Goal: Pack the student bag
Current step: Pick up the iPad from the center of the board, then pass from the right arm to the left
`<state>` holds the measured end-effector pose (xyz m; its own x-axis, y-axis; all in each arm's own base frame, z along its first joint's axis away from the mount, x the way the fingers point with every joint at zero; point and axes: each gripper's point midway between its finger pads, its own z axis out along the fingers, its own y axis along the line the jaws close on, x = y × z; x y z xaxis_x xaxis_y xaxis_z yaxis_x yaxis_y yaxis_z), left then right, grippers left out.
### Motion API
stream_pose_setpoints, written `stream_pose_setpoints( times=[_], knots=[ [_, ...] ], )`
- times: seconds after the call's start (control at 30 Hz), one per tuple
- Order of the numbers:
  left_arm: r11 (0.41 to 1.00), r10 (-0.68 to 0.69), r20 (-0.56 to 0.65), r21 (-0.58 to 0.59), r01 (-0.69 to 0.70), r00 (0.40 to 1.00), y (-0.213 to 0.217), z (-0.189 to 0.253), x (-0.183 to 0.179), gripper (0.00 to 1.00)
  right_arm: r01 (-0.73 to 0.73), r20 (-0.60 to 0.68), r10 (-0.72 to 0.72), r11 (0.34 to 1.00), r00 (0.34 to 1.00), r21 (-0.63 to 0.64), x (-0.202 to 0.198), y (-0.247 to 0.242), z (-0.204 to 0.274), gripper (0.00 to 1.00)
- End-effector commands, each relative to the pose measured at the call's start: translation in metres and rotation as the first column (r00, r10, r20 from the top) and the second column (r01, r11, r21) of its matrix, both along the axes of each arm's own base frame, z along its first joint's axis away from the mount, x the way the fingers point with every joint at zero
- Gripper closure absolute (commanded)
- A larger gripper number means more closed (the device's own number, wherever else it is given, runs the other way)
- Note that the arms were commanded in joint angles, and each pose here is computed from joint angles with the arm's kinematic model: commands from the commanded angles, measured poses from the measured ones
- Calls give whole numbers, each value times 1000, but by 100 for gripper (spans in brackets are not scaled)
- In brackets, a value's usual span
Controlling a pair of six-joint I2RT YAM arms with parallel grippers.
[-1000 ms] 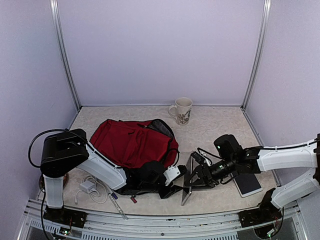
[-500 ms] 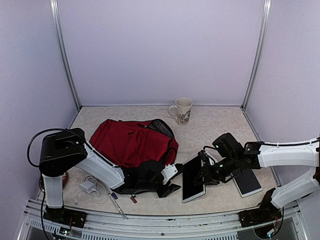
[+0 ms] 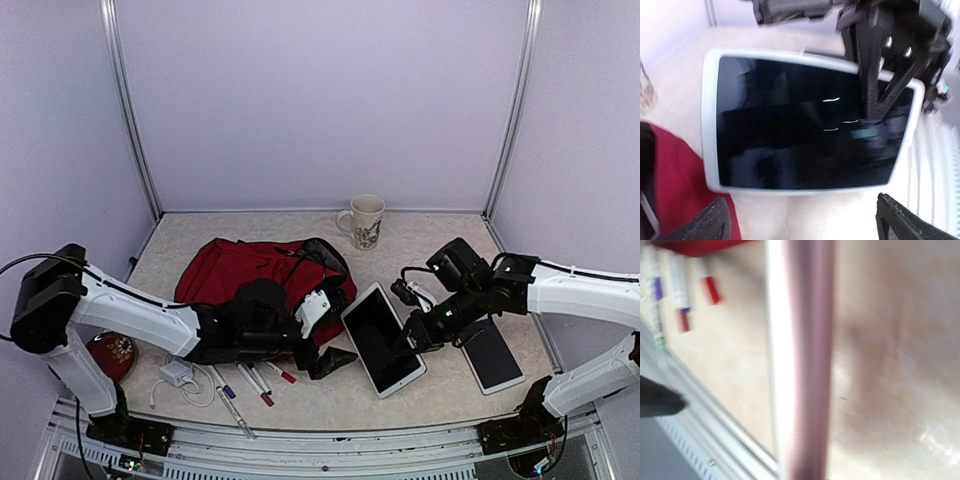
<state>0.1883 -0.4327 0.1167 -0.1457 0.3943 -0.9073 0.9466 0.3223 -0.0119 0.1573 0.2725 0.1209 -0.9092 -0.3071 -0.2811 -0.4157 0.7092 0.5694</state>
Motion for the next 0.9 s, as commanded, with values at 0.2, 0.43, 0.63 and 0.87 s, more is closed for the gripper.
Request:
stream_pose_setpoints(
  times=[0.2,0.43,0.63,0.87],
  knots=[
    [974,-203,49,-97,207,978,20,126,-27,1,-544,502,426,832,753,111,-33,27,151,100],
    [972,-205,68,-100,212,976,34,156,-33,8,-675,619,549,736,561,-42,-43,31,165,100],
    [947,-264,87,-167,275,961,57,191,-44,9,-702,661,573,705,484,-98,-41,32,169,100],
    [966,-223,43,-127,226,974,56,178,-32,9,-727,685,575,680,447,-96,-40,41,174,100]
  ],
)
